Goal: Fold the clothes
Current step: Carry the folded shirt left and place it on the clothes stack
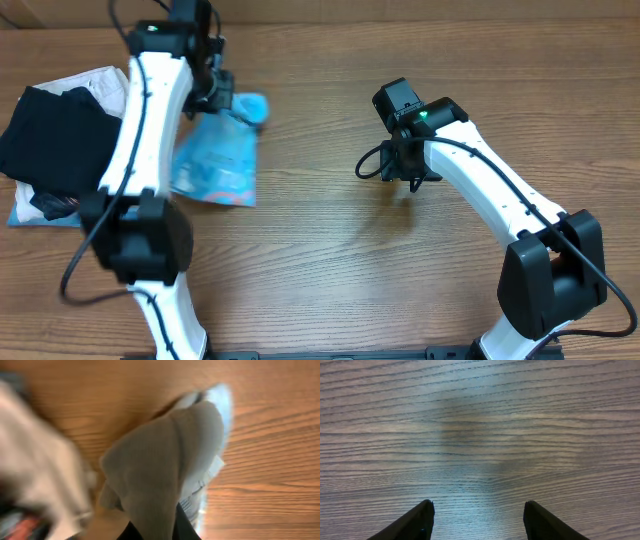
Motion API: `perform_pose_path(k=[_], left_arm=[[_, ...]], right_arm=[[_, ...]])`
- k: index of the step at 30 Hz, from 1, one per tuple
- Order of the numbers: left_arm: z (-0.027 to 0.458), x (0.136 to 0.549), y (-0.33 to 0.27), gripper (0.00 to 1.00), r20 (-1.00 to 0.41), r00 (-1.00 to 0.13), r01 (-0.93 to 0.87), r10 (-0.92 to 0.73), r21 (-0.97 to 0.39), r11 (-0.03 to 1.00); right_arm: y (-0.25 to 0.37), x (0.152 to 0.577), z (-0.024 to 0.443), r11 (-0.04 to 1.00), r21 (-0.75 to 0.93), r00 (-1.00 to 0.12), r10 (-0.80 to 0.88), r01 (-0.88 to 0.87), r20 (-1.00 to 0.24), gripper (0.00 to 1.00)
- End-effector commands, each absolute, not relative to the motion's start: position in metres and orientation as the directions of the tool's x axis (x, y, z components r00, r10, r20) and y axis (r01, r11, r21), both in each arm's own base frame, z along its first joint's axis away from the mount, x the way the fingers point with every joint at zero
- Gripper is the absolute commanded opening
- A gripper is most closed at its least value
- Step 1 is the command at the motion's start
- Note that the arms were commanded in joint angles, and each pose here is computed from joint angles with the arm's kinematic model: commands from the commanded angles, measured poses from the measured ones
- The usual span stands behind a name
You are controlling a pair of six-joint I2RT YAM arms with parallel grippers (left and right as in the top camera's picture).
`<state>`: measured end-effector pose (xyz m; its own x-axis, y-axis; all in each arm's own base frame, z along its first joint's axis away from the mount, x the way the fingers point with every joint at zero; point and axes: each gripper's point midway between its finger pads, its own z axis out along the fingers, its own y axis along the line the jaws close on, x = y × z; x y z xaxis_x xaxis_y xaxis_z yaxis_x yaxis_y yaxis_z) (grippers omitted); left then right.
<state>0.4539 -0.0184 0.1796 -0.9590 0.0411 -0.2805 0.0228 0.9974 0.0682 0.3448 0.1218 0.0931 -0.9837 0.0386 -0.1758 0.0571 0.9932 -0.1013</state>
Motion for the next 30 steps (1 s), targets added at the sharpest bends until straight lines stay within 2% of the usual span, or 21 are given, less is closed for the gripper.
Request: perform_pose_path(k=[1,7,12,21,30], left_arm=[[0.239,0.443,0.019,0.04,-0.399,-0.917,-0.094,0.009,0.236,0.967],[0.286,0.423,0.042,0.04,-0.484,-0.875,-0.174,0.008,0.330,0.928],[0.310,0.408,0.067,0.04,-0.540,-0.840,-0.307,-0.058,0.385,0.870],[0.312,0.391,0.133,0.04,-0.577,-0.770,-0.506,-0.272,0.292,0.812],[0.305,0.400,0.209,0.04,-0.632,-0.646,-0.629,-0.427,0.125,0.767]], right_arm=[[0.121,0.348,0.099,0.993,-0.100,-0.979,0.047,0.068,-0.197,0.61],[0.121,0.348,0.099,0.993,-0.101,-0.979,0.046,0.067,-0.196,0.61],[0.121,0.348,0.099,0.993,-0.101,-0.980,0.046,0.067,-0.195,0.61],[0.119,0.345,0.098,0.992,-0.108,-0.982,0.045,0.066,-0.183,0.61],[0.119,0.344,0.098,0.992,-0.109,-0.983,0.045,0.065,-0.180,0.61]])
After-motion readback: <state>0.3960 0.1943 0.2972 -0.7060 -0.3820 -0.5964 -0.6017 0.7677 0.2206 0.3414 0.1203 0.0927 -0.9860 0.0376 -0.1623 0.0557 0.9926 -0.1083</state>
